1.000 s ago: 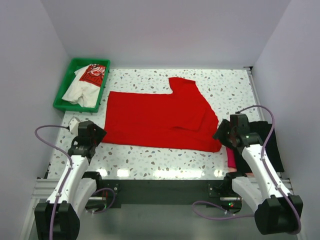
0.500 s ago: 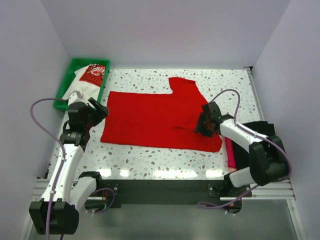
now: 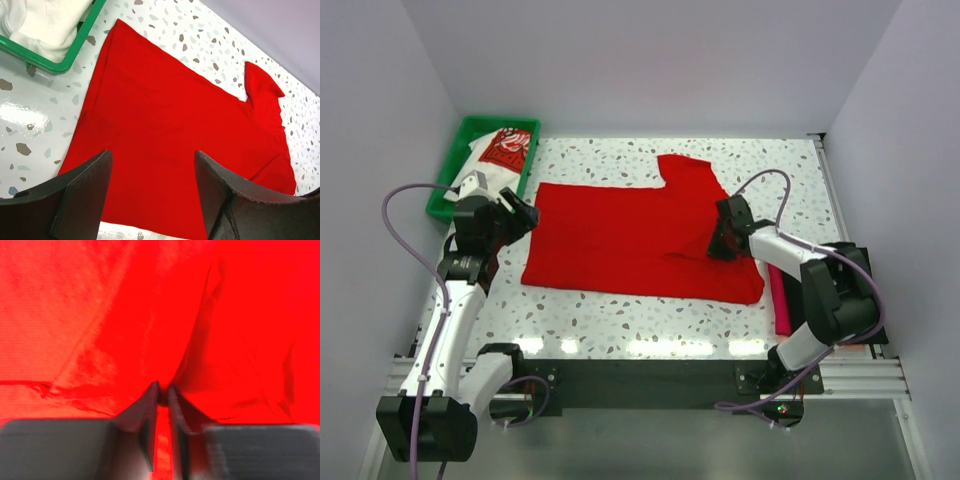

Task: Fold and stack the t-shirts
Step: Fold the tshirt

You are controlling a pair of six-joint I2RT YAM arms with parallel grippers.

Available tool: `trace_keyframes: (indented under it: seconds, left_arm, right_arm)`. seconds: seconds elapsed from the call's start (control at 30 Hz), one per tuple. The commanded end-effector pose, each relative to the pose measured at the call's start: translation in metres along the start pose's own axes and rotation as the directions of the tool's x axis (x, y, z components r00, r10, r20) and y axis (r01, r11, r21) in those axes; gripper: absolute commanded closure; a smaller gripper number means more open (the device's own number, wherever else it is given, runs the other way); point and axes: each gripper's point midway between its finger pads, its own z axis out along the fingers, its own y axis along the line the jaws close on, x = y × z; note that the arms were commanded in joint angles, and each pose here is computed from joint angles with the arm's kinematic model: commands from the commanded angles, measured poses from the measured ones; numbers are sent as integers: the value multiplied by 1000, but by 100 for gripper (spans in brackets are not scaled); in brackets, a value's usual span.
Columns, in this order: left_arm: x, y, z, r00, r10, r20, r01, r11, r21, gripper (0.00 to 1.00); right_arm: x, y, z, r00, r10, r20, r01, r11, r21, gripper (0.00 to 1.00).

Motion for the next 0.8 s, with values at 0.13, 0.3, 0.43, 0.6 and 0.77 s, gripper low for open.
trace_keyframes:
  seconds: [0.13, 0.3, 0.43, 0.6, 0.77]
  left_arm:
    - [-10, -11, 3, 999, 28, 30, -29, 998, 49, 29]
    - [-4, -8, 7, 999, 26, 18, -27, 999, 46, 29]
    - [-1, -7, 11, 999, 35, 4, -35, 999, 42, 29]
    - [3, -4, 17, 999, 43, -14, -42, 999, 35, 29]
    - [8, -2, 24, 998, 47, -40, -46, 999, 26, 28]
  right_arm:
    - [-45, 41, -7, 995, 32, 96, -22, 995, -99, 96]
    - [-57, 60, -4, 995, 39, 93, -26, 990, -135, 97]
    - [-62, 79, 10, 997, 29, 66, -18, 987, -161, 97]
    - [-72, 108, 19, 998, 3, 70, 10, 982, -190, 97]
    - [-76, 124, 32, 998, -16, 59, 28, 978, -205, 93]
